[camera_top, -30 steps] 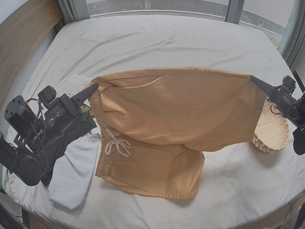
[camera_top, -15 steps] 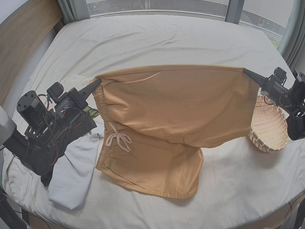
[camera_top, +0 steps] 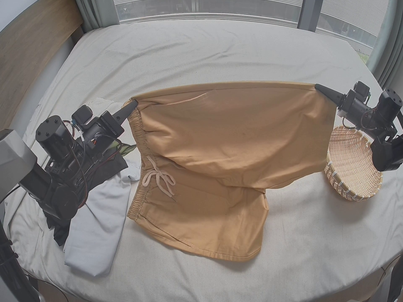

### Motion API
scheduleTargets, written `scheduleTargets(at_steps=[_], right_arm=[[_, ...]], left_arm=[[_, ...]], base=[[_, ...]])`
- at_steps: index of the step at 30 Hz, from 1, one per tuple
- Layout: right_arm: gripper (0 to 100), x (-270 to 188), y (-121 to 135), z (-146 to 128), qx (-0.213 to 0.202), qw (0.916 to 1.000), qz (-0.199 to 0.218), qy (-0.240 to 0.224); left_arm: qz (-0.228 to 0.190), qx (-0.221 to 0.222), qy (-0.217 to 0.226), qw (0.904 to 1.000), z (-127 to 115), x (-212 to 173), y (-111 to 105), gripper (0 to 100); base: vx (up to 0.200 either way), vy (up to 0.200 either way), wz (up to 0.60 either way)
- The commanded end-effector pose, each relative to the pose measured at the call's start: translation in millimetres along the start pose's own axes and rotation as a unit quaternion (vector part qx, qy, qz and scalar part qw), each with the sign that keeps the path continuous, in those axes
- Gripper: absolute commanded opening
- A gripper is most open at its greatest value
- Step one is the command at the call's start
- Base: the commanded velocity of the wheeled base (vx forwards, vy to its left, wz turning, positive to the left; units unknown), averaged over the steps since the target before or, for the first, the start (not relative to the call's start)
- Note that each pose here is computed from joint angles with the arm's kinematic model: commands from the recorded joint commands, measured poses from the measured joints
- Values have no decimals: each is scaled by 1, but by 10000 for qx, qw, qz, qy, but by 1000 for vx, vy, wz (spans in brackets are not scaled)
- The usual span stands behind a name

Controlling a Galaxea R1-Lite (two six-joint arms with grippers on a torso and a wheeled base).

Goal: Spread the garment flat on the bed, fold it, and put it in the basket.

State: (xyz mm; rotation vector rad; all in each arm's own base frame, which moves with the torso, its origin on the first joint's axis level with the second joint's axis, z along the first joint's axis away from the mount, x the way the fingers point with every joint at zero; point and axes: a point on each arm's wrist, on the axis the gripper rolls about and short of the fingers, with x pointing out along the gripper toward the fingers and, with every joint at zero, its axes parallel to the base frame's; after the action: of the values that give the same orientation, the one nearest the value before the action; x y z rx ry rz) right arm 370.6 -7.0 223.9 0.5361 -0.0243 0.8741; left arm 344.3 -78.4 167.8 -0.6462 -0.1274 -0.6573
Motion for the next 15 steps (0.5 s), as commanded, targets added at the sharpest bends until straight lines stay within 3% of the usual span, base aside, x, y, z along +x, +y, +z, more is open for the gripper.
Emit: scheduleTargets(at_steps=[1,15], right_arm=[[0,6,-19,-9,103,9999,-59,65],[0,20,-44,-15,95,9999,-39,64]], left_arm=[[35,-31,45,10000,-8,8,11,0],[-90,-216,-106,9997,-15,37,36,0]], base=[[0,0,0],[0,0,0]])
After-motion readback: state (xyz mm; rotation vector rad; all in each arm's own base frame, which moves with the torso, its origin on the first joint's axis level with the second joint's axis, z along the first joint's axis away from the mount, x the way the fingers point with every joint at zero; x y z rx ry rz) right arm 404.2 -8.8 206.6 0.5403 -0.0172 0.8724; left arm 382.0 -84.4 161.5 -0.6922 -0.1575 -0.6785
